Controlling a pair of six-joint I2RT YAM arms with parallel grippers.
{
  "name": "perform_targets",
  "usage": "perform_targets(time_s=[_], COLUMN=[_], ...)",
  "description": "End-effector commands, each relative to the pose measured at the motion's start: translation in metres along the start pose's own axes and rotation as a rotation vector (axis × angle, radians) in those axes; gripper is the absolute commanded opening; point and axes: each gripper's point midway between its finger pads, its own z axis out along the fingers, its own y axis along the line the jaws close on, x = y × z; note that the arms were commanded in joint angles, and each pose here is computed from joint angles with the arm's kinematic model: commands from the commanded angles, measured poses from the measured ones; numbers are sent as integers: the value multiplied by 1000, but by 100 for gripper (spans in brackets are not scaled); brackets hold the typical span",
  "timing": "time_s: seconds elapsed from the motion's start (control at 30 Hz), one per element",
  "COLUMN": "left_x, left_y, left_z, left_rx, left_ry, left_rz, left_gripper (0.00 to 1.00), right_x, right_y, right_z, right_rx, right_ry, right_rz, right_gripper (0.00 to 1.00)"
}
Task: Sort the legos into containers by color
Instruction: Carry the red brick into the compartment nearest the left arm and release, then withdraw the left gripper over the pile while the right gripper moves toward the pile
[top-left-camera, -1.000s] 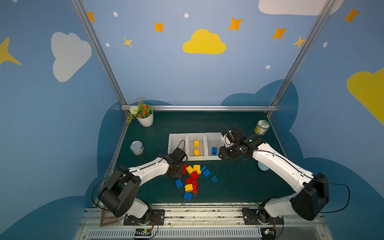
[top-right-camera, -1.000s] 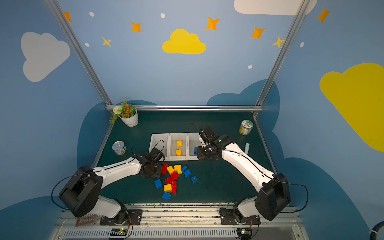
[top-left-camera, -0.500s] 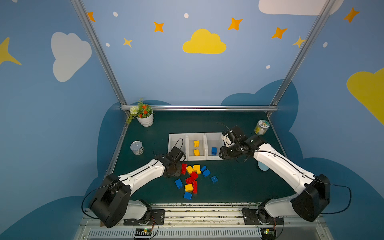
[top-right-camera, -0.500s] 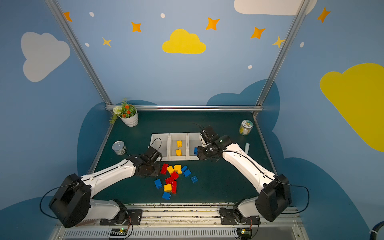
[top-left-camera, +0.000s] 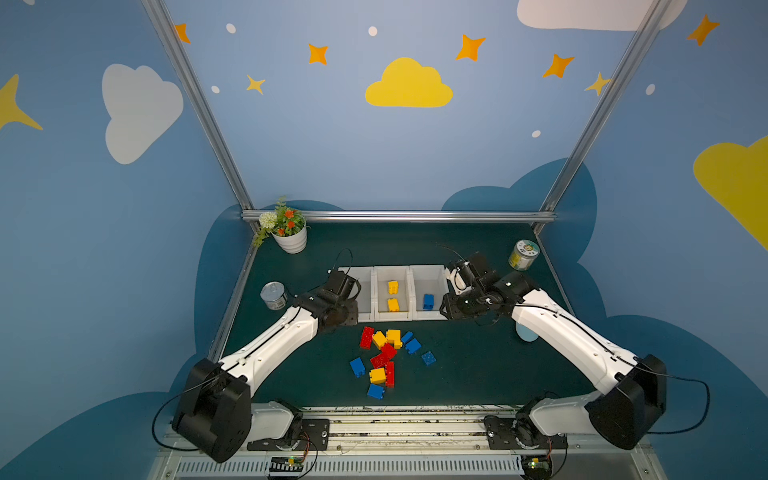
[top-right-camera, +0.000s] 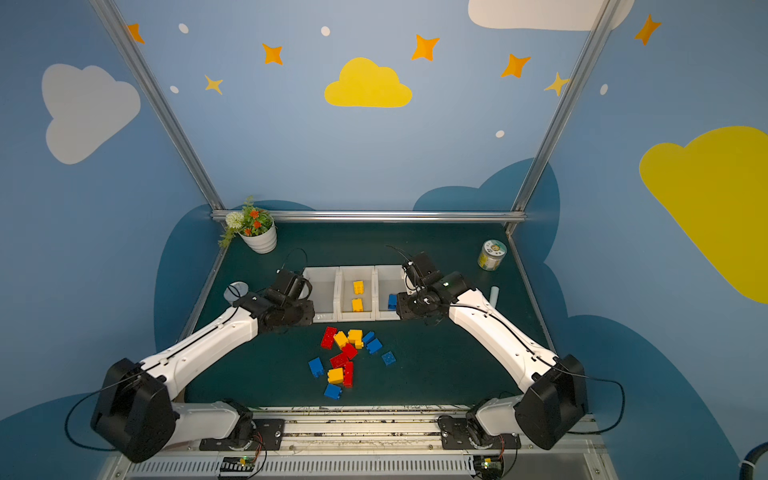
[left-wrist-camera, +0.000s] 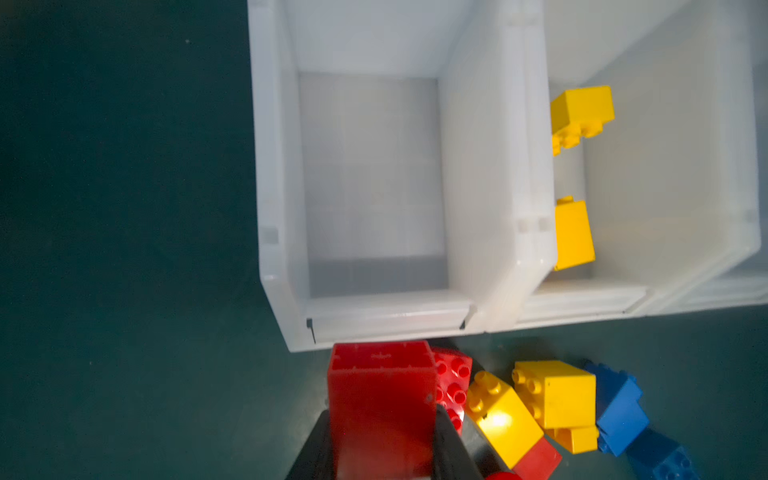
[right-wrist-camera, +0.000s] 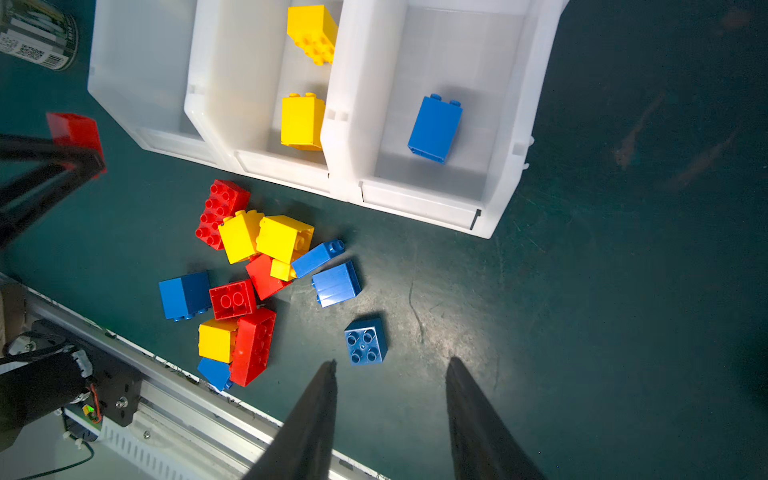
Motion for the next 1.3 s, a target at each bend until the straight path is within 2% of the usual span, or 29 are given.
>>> perform_targets(time_s=[0.0, 0.27, 0.53, 0.63, 0.77, 0.93, 1.27], left_x=[-19, -45, -49, -45, -41, -31, 15], left_y=[-3, -17, -17, -15, -16, -19, -8], left_z=[15, 43, 46, 41, 31, 13, -7], left_rx=[48, 106, 103, 101, 119, 173, 232], left_ry=[18, 86, 95, 84, 76, 50, 26], left_rz=[2, 16, -11, -23, -34, -60, -149], left_gripper=[30, 31, 48, 55, 59, 59, 60], right_x=[5, 9, 10, 9, 9, 12, 28], right_y=[-5, -9, -11, -12, -10, -10, -8], right_z=[-6, -8, -11, -12, -11, -10, 10], right_rx=[12, 21, 26, 24, 16, 10, -29], right_ry=[-1, -12, -10, -16, -14, -12, 30], right_rz=[15, 16, 10, 4, 8, 24, 93], right_gripper=[44, 44, 46, 46, 46, 46, 45])
